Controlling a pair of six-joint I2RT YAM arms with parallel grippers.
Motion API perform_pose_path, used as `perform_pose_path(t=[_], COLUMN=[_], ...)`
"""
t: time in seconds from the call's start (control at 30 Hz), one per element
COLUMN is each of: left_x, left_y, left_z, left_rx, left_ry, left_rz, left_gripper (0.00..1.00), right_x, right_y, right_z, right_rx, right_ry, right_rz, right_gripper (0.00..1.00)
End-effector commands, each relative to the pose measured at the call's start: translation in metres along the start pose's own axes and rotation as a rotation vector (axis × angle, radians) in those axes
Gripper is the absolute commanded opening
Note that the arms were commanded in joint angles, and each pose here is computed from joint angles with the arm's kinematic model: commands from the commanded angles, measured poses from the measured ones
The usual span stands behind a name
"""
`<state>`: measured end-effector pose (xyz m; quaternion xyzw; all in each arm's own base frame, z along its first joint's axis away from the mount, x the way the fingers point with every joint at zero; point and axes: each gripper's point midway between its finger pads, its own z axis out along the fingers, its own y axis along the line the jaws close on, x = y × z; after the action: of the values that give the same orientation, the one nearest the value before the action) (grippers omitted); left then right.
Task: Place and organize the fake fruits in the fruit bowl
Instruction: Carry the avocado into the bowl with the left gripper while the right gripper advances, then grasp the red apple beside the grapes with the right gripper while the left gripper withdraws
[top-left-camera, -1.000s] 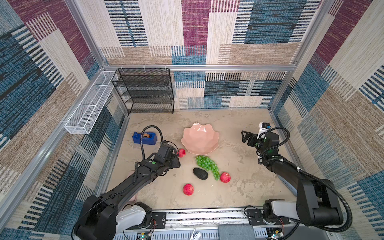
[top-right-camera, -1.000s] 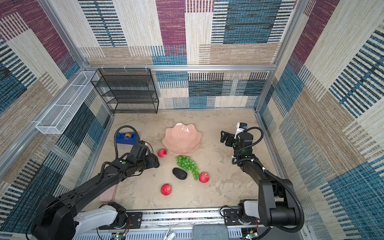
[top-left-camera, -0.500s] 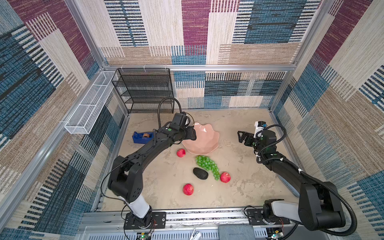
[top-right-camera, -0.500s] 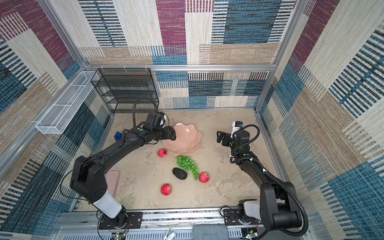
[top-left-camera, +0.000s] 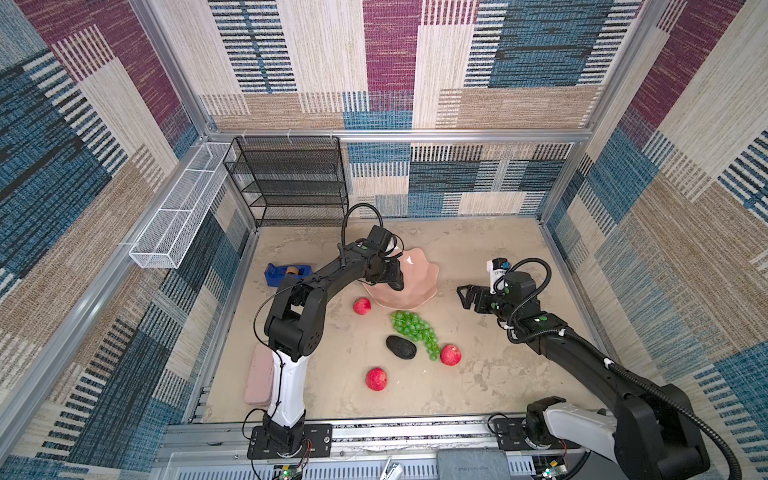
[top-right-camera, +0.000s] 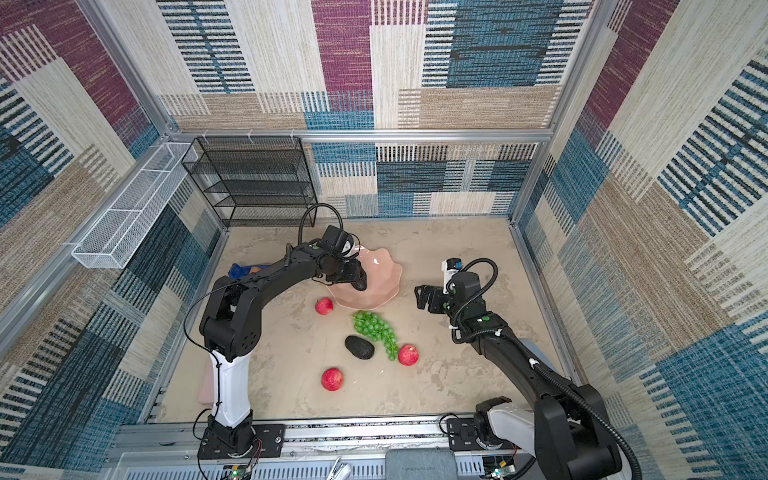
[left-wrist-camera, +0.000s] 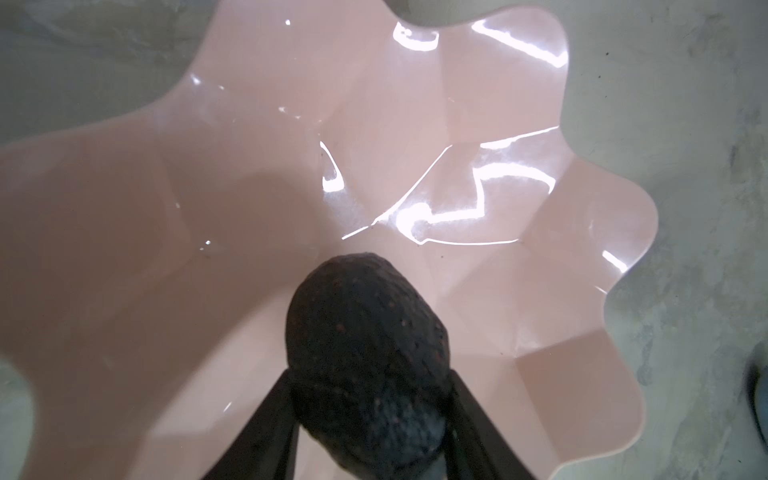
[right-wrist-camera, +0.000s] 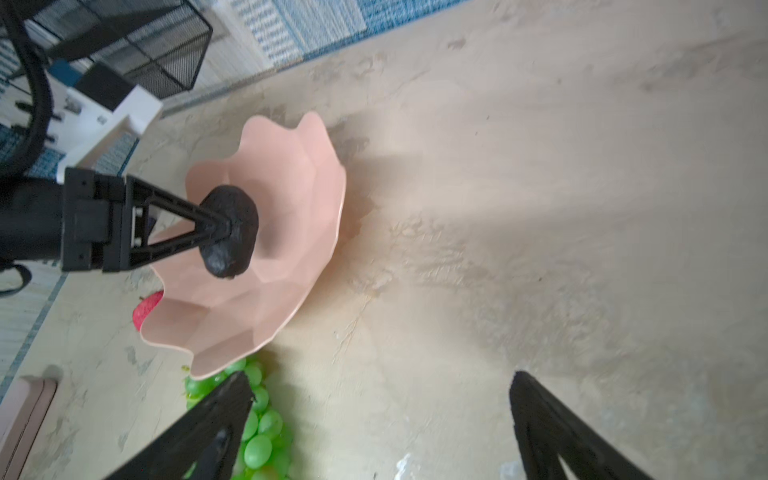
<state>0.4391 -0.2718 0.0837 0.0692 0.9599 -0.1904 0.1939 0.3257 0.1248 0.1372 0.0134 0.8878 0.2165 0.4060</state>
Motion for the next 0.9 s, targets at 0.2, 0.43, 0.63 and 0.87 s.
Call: perform_pose_path(t=[0.2, 0.43, 0.63, 0.87], left_x=[0.003, -0.015, -0.035, -0.047], left_y=[-0.002, -0.015, -0.016, 0.008], left_z=[0.011, -0.013, -0.062, -0.15], left_rx=[0.02, 0.047, 0.029, -0.036], left_ry=[0.027, -0.049, -0.19, -0.438], left_rz=[-0.03, -0.014, 0.002, -0.007], left_gripper=[0.64, 0.72, 0.72, 0.72], right_x=[0.067, 0.104, 0.138, 0.158], right_y=[0.007, 0.023, 0.039, 0.045], right_z=[-0.015, -0.024, -0.024, -0.018], right_rx=[0.038, 0.014, -0.011, 0.012], right_ry=[0.164, 0.263, 0.349, 0.382], right_rz=[0.076, 0.088, 0.087, 0.082], right_gripper=[0.96, 0.94, 0.91, 0.87])
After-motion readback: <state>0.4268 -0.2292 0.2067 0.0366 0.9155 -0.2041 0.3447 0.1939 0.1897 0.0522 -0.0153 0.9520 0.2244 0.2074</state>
